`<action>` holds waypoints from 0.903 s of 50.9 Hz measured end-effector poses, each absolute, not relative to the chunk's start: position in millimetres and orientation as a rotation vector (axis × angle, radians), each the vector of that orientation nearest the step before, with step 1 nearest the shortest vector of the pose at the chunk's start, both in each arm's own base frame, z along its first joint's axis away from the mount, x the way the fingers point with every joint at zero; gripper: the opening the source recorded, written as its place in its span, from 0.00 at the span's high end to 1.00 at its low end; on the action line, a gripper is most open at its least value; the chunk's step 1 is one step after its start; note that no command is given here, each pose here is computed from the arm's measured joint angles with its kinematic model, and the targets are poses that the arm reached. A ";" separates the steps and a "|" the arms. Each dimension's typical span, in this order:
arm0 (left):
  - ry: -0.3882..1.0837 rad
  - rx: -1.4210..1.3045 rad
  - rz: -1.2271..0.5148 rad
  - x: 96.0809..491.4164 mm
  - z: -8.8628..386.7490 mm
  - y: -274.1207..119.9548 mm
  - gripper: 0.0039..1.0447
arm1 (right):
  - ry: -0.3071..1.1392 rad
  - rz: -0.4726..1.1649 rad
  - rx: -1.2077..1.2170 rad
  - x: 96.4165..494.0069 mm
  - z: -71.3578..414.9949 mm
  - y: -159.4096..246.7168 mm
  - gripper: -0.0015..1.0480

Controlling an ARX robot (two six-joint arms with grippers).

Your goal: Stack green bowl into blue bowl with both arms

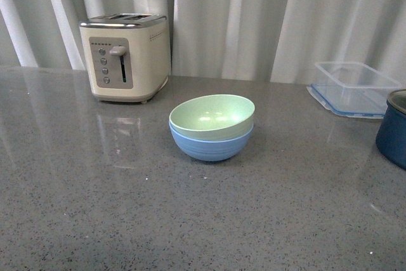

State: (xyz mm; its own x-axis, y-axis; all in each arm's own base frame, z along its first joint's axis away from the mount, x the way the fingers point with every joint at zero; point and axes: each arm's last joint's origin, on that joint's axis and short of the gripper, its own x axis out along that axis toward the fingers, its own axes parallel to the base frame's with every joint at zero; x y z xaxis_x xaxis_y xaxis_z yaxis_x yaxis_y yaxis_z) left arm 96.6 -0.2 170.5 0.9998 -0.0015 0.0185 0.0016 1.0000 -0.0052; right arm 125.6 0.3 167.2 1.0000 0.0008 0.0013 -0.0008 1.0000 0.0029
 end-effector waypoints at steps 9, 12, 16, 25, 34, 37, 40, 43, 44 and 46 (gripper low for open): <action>-0.018 -0.005 -0.002 96.6 170.5 -0.2 0.06 | -0.008 0.001 0.003 119.2 168.4 0.2 0.99; -0.018 -0.005 -0.002 96.6 170.5 -0.2 0.06 | -0.007 0.001 0.003 117.6 168.3 0.2 0.99; -0.018 -0.005 -0.002 96.6 170.5 -0.2 0.06 | -0.007 0.001 0.003 115.4 168.3 0.2 0.99; -0.018 -0.005 -0.002 96.6 170.5 -0.2 0.06 | -0.008 0.001 0.003 111.4 168.2 0.2 0.99; -0.018 -0.005 -0.002 96.6 170.5 -0.2 0.06 | -0.009 0.001 0.003 109.0 168.0 0.2 0.99; -0.018 -0.005 -0.002 96.6 170.5 -0.2 0.06 | -0.008 0.001 0.003 108.3 167.9 0.2 0.99; -0.018 -0.005 -0.002 96.6 170.5 -0.2 0.06 | 0.005 0.001 0.003 105.1 166.4 0.2 0.99; -0.018 -0.005 -0.002 96.6 170.5 -0.2 0.06 | 0.028 0.003 0.002 100.8 163.1 0.3 0.99; -0.018 -0.005 -0.001 96.6 170.5 -0.1 0.06 | 0.017 0.003 0.003 99.2 163.7 0.3 0.99; -0.018 -0.005 -0.002 96.6 170.5 -0.2 0.06 | -0.003 0.003 0.003 97.9 165.3 0.2 0.99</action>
State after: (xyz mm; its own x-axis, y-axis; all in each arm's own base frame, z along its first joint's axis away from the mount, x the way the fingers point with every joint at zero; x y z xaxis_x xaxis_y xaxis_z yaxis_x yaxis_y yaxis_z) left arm 96.6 -0.2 170.5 0.9998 -0.0015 0.0185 0.0016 1.0000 -0.0052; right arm 97.9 0.2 165.3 1.0000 0.0027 0.0029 -0.0027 1.0000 0.0029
